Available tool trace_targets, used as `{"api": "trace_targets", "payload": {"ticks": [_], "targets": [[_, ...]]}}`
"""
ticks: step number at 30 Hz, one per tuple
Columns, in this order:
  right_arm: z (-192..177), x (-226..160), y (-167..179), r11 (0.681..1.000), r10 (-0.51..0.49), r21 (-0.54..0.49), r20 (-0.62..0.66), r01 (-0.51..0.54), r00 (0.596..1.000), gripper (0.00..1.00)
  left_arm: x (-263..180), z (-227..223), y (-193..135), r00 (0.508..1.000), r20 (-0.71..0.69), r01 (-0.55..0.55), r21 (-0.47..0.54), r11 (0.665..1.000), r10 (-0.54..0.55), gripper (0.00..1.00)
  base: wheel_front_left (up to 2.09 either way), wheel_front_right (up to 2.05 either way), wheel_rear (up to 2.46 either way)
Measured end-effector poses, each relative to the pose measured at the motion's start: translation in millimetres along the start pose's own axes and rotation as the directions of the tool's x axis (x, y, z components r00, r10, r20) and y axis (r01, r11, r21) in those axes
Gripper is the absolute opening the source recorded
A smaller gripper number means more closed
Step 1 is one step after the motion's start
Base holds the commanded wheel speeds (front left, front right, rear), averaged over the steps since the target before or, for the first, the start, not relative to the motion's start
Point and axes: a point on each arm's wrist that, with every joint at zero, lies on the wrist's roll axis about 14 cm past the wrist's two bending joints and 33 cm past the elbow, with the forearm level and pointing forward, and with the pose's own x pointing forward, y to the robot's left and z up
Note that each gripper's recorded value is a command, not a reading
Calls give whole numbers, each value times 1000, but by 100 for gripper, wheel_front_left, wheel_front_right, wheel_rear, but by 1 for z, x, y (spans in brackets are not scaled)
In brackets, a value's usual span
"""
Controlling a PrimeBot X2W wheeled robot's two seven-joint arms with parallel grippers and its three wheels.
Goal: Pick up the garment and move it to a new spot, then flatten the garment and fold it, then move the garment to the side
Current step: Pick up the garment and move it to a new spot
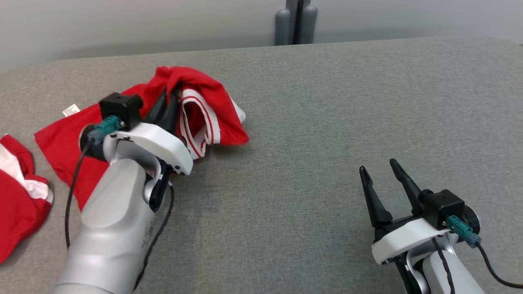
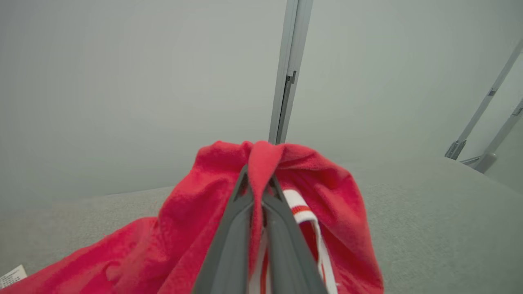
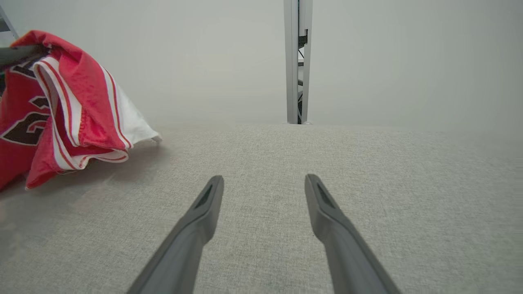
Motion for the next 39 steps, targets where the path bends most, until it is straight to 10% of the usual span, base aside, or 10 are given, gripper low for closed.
{"api": "trace_targets", "payload": {"ticks": [19,20,21,22,23,31,39], "targets": [[12,-27,-28,994,-102,30,29,101,994,100,-18,-7,-181,901,32,433,-129,892,-433,0,0,0,0],[12,-27,-29,994,-104,33,29,103,994,100,-18,-9,-178,907,28,420,-129,898,-420,0,0,0,0],[12,-27,-29,994,-105,40,31,104,994,100,-19,-13,-175,915,17,402,-126,907,-403,25,0,0,0],[13,-26,-29,994,-106,44,33,105,994,100,-20,-18,-171,921,3,388,-110,915,-390,95,0,0,0],[13,-26,-29,993,-106,49,35,104,994,100,-20,-19,-163,932,2,361,-108,926,-363,100,0,0,0],[22,-24,-23,993,-95,75,66,90,993,100,-44,-39,-75,995,-31,94,-78,992,-97,100,0,0,0],[24,-26,-9,997,-59,56,71,55,996,100,-110,-56,15,979,-48,-198,-44,979,196,100,0,0,0]]}}
